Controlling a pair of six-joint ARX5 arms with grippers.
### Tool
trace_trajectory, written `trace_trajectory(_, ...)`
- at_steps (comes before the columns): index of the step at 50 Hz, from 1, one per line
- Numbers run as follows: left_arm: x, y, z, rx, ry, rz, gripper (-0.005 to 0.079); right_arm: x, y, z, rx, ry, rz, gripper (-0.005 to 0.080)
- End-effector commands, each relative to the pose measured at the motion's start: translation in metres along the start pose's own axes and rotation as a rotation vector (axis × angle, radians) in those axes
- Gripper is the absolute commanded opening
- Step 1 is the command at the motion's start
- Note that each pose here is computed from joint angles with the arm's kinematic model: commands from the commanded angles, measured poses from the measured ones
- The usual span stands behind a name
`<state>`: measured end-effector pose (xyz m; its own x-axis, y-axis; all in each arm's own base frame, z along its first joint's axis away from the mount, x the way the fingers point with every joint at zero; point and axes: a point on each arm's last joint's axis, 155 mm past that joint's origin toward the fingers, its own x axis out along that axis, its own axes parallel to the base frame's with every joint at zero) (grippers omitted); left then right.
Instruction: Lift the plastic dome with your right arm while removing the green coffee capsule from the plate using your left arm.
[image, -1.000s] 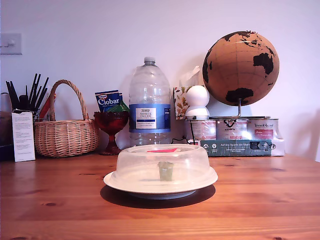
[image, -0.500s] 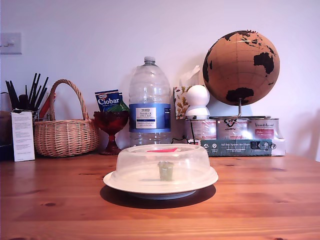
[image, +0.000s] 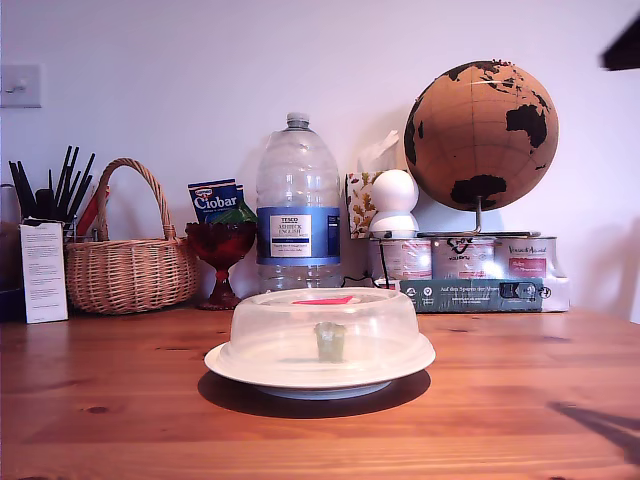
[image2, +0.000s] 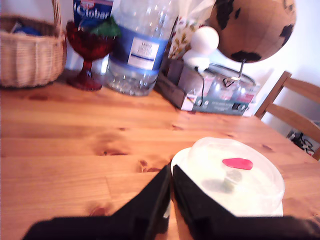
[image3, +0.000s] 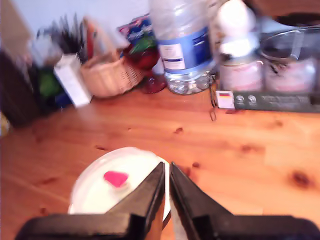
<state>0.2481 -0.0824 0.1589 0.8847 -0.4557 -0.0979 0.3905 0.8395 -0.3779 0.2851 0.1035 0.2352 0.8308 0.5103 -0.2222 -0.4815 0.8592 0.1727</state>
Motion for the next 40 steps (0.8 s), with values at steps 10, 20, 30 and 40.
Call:
trace_trajectory(10,0.018,-0.005,0.049,0.182,-0.071,-0.011,-0.0019,0.043,-0.008,0.02,-0.127,0.018,0.035,-0.0012)
trace_trajectory(20,0.052,0.002,0.068,0.228,-0.019,-0.024,-0.0019,0.076,-0.018,0.017,-0.09,0.069,0.058,-0.0012)
trace_trajectory(30,0.091,0.004,0.061,0.177,0.094,-0.119,-0.0019,0.105,-0.015,0.004,0.014,0.156,0.102,-0.0012)
trace_trajectory(40,0.115,-0.002,0.032,0.161,0.21,-0.247,-0.0019,0.127,-0.002,-0.009,0.148,0.264,0.146,-0.0012)
